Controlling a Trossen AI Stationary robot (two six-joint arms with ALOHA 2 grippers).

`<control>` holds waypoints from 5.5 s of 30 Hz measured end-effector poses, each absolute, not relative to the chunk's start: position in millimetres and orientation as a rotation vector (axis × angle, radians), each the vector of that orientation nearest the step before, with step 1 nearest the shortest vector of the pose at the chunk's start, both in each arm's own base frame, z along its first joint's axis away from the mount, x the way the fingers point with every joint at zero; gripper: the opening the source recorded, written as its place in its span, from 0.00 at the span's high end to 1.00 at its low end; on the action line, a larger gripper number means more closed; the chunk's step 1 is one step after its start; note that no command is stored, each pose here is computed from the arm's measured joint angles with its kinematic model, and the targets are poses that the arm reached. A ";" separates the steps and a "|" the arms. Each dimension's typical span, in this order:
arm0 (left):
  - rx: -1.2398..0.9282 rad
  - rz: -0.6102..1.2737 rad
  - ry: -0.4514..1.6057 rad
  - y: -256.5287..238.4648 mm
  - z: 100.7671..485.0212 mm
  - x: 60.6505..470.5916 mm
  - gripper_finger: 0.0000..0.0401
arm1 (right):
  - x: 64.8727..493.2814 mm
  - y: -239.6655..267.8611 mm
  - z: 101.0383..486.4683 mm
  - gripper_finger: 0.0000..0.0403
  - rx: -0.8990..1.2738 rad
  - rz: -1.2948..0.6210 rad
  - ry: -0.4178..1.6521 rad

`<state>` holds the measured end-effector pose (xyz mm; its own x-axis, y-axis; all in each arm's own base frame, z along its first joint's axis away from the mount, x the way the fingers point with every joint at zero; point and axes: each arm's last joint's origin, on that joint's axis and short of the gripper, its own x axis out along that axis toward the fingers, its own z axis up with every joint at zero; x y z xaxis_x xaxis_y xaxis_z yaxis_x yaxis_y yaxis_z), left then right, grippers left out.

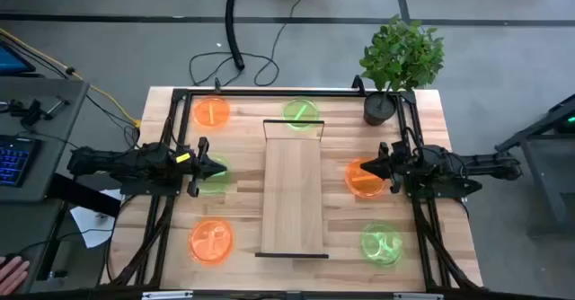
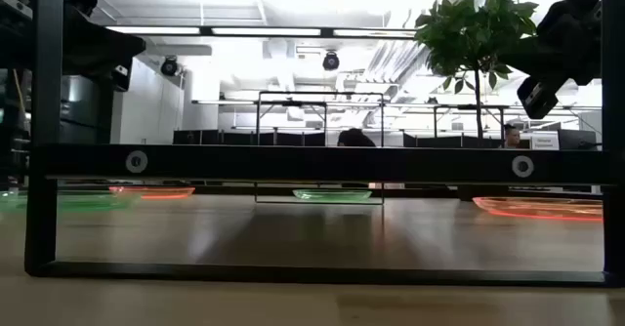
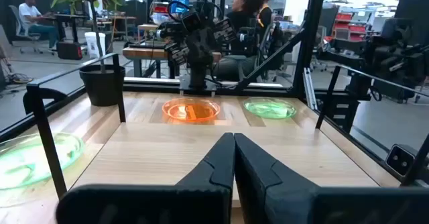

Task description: Place and stack plates onto a shelf

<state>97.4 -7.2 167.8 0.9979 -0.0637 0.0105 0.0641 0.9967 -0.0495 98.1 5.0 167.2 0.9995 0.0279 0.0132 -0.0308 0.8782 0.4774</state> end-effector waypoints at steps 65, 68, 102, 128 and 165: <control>-0.050 -0.064 -0.009 -7.2 167.7 97.3 1.00 | 98.1 5.1 167.1 1.00 0.498 0.031 -0.006; -0.050 -0.064 -0.009 -7.2 167.7 97.3 1.00 | 98.1 5.1 167.1 1.00 0.498 0.031 -0.006; -0.050 -0.064 -0.009 -7.2 167.8 97.4 1.00 | 97.2 -0.1 176.0 1.00 0.740 -0.104 -0.154; -0.050 -0.064 -0.009 -7.2 167.8 97.4 1.00 | 133.0 12.1 186.2 0.60 1.264 -0.820 0.928; -0.050 -0.064 -0.009 -7.2 167.7 97.4 1.00 | 172.2 23.3 156.7 1.00 1.191 -0.956 0.815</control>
<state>97.4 -7.2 167.7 0.9979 -0.0638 0.0101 0.0643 0.9967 -0.0495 172.2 23.3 156.7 0.3893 -0.1696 -0.9053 0.9208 0.0975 0.3777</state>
